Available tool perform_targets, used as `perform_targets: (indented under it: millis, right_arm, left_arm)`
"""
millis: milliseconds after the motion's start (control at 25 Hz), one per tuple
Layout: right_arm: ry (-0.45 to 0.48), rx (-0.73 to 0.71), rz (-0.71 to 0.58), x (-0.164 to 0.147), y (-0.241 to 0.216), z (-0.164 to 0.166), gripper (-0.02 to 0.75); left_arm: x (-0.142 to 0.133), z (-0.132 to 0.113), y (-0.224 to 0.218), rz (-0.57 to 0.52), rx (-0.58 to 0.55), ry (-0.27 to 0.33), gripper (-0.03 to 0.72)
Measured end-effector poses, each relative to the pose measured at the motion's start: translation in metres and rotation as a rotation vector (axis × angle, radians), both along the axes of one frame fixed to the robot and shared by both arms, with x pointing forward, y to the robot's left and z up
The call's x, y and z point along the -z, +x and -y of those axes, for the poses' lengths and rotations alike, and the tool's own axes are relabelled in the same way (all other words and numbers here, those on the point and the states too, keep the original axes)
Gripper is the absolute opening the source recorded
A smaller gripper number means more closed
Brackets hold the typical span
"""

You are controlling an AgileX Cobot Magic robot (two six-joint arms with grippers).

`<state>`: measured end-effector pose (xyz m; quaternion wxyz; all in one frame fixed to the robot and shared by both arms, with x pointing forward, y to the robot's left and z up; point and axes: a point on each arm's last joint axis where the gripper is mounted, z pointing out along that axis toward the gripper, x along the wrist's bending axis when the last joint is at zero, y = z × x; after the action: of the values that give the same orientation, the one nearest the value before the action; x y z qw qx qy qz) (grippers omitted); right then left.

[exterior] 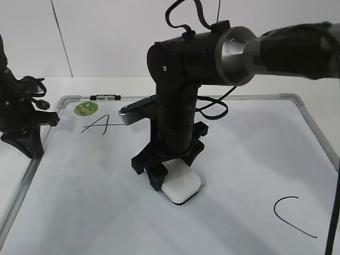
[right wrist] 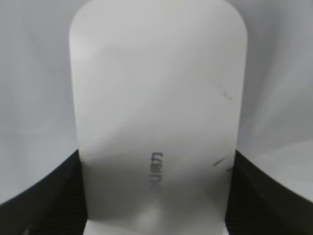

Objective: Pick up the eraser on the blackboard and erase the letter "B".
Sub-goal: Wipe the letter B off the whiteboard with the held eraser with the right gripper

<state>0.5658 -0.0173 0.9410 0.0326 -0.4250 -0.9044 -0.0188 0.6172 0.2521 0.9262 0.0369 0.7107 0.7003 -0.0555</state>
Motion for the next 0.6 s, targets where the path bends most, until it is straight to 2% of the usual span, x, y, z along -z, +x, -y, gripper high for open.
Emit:
perform_targets:
  millis: [280, 480, 600]
  right_arm:
    - [0.010, 0.029, -0.008, -0.003, 0.004, 0.009, 0.560]
    - [0.005, 0.051, -0.020, -0.011, -0.006, 0.028, 0.560]
    - [0.063, 0.061, 0.062, -0.031, -0.013, 0.036, 0.560]
  left_arm:
    - [0.000, 0.000, 0.000, 0.000, 0.000, 0.000, 0.022]
    - [0.000, 0.000, 0.000, 0.000, 0.000, 0.000, 0.022]
    - [0.000, 0.000, 0.000, 0.000, 0.000, 0.000, 0.022]
